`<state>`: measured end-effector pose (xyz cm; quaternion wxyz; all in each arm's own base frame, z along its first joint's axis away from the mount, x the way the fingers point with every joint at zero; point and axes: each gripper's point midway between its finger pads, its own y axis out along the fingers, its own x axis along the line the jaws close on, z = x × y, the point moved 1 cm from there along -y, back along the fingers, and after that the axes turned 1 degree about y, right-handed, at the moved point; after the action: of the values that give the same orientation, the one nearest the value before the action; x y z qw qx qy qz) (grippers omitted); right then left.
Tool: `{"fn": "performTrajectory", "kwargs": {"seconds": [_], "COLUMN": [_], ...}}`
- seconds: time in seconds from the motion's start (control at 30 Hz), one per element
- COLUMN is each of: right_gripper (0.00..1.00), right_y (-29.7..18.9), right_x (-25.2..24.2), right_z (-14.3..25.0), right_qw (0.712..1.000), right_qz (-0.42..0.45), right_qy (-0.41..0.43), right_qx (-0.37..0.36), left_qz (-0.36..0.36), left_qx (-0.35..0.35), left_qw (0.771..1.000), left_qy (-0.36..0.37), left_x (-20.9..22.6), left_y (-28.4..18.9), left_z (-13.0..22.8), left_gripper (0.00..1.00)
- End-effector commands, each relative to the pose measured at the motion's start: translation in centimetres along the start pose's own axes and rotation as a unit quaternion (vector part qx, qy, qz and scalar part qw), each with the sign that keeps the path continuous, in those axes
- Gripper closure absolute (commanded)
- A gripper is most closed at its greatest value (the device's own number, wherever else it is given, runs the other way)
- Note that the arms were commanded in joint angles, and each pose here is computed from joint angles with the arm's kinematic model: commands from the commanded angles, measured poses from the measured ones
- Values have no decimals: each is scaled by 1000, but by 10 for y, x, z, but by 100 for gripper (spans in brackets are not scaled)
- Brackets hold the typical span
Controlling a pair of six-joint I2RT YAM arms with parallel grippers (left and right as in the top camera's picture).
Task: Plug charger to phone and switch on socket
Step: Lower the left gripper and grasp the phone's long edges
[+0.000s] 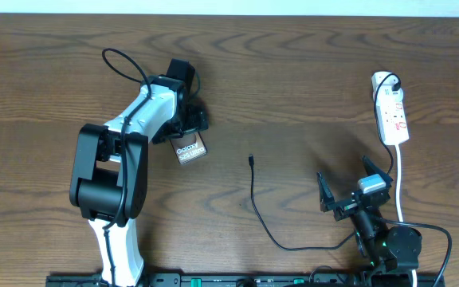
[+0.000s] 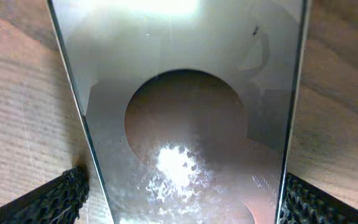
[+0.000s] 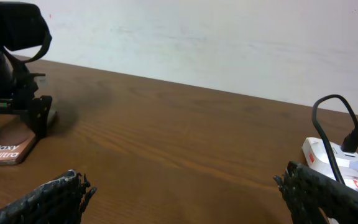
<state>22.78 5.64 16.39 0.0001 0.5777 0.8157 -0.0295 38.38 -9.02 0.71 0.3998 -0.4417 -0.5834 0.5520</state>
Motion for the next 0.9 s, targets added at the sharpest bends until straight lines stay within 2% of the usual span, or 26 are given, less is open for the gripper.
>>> {"fn": "performTrajectory", "kwargs": {"seconds": [0.0,0.3,0.6,0.67,0.7,0.87], "right_gripper": [1,1,1,1,1,1], "right_y": [0,0,0,0,0,0], "right_x": [0,0,0,0,0,0], "right_z": [0,0,0,0,0,0], "right_qw": [1000,1000,1000,1000,1000,1000], "right_qz": [-1,-1,-1,-1,-1,-1], "right_qy": [-5,-5,-5,-5,-5,-5], "right_qx": [0,0,0,0,0,0], "left_qz": [-9,-20,-30,-31,-31,-25], "left_qx": [47,65,82,76,72,63], "left_qw": [999,997,992,992,993,995], "left_qy": [3,45,95,94,93,72], "left_x": [1,-17,-34,-34,-33,-26], "left_y": [14,13,11,11,11,12], "left_z": [23,47,73,70,68,55], "left_gripper": [12,18,19,14,2,2]}}
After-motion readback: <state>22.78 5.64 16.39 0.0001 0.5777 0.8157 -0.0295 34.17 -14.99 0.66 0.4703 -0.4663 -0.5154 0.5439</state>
